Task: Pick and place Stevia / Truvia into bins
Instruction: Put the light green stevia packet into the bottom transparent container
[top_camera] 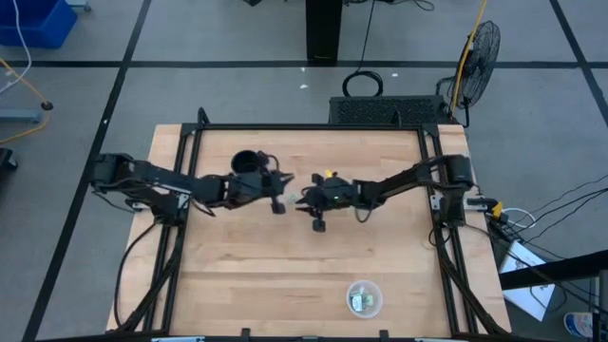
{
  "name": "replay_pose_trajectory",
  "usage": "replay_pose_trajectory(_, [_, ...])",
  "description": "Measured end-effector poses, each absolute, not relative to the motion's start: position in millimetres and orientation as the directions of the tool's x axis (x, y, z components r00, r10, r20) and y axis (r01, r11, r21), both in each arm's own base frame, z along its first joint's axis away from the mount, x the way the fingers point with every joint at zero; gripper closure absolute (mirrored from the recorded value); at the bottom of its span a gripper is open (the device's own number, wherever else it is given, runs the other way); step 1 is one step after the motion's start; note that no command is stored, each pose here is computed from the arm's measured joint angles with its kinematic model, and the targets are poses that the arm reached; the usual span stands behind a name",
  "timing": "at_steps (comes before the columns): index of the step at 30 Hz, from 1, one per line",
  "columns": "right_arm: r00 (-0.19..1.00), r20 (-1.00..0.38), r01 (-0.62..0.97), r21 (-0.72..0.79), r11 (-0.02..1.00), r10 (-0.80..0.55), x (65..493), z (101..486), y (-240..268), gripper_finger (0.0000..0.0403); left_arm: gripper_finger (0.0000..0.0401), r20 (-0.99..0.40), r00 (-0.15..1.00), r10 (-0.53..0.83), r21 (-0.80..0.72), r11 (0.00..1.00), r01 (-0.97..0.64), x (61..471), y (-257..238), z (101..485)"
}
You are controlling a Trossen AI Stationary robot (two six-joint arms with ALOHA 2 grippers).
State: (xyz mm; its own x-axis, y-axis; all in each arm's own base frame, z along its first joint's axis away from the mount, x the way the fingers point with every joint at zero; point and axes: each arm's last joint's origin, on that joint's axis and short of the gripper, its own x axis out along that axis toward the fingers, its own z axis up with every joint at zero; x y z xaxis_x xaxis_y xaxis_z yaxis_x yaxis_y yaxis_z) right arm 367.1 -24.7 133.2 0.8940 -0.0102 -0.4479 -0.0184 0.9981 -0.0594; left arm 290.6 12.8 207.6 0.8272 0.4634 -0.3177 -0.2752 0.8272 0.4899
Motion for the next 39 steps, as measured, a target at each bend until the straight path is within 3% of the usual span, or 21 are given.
replay_pose_trajectory(8, [0.863,-0.503,0.016,-0.059,0.998,-0.043,393,113,-41,0.0277,0.0313,-0.329,0.808,0.489,0.455,0.831,-0.318,244,12,251])
replay_pose_trajectory(16, [0.824,-0.551,0.124,-0.055,0.991,-0.134,398,87,-67,0.027,0.0255,-0.353,0.809,0.469,0.39,0.86,-0.329,219,11,265])
replay_pose_trajectory(22, [0.818,-0.567,0.091,-0.034,0.995,-0.094,398,81,-67,0.0292,0.0253,-0.413,0.779,0.472,0.396,0.863,-0.313,220,11,256])
replay_pose_trajectory(29, [0.815,-0.573,0.061,-0.055,0.997,-0.081,398,81,-66,0.0387,0.0252,-0.458,0.753,0.472,0.378,0.87,-0.316,225,11,246])
replay_pose_trajectory(32, [0.816,-0.573,0.043,-0.072,0.996,-0.077,398,83,-64,0.039,0.0252,-0.453,0.758,0.469,0.355,0.875,-0.329,227,11,246])
replay_pose_trajectory(35, [0.803,-0.593,0.028,-0.064,0.998,-0.061,394,97,-55,0.0393,0.0252,-0.457,0.756,0.469,0.317,0.88,-0.354,227,11,246])
replay_pose_trajectory(39, [0.776,-0.631,-0.037,-0.054,0.998,-0.006,380,146,-28,0.0397,0.0251,-0.456,0.756,0.469,0.292,0.882,-0.371,227,11,246])
